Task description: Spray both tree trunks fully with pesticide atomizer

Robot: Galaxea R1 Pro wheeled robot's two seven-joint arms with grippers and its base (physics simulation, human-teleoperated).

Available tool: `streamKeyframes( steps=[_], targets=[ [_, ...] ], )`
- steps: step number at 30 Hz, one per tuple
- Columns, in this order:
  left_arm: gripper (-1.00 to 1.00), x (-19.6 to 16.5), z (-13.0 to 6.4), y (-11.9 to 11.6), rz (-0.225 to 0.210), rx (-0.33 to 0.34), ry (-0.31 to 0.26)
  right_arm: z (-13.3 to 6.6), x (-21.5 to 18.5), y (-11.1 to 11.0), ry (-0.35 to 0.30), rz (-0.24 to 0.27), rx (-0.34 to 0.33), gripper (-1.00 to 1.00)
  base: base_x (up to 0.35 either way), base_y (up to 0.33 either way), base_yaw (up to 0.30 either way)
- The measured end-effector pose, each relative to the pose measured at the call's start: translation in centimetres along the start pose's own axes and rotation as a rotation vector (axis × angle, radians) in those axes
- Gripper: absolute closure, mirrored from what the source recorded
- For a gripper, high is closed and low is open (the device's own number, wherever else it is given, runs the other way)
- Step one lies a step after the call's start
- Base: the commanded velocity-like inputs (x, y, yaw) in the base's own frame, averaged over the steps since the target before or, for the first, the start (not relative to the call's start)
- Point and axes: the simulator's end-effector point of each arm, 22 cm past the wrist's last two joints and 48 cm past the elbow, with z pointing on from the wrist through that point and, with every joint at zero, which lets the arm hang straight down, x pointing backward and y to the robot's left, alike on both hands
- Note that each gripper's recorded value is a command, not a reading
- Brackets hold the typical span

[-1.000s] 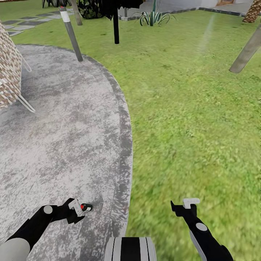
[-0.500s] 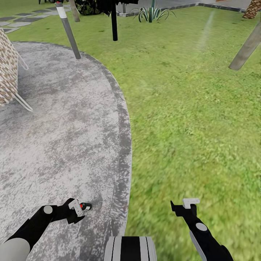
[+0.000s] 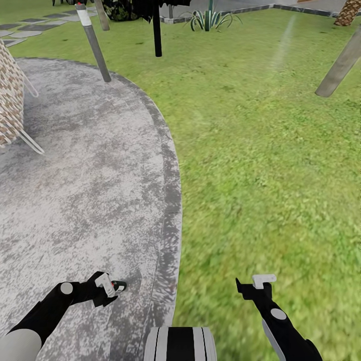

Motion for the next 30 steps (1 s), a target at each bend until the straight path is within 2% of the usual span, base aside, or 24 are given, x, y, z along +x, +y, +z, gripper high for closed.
streamKeyframes(
  steps=[13,30],
  targets=[
    [-1.0,0.31,0.18,-0.6,0.019,0.014,0.015,0.0,-0.03,-0.06,-0.001,0.0,0.001,-1.0,0.0,0.0,0.0],
    [-1.0,0.49,0.15,-0.79,0.02,0.018,0.019,-0.05,-0.21,0.0,-0.004,0.001,0.0,-1.0,0.0,0.0,-0.044]
  ],
)
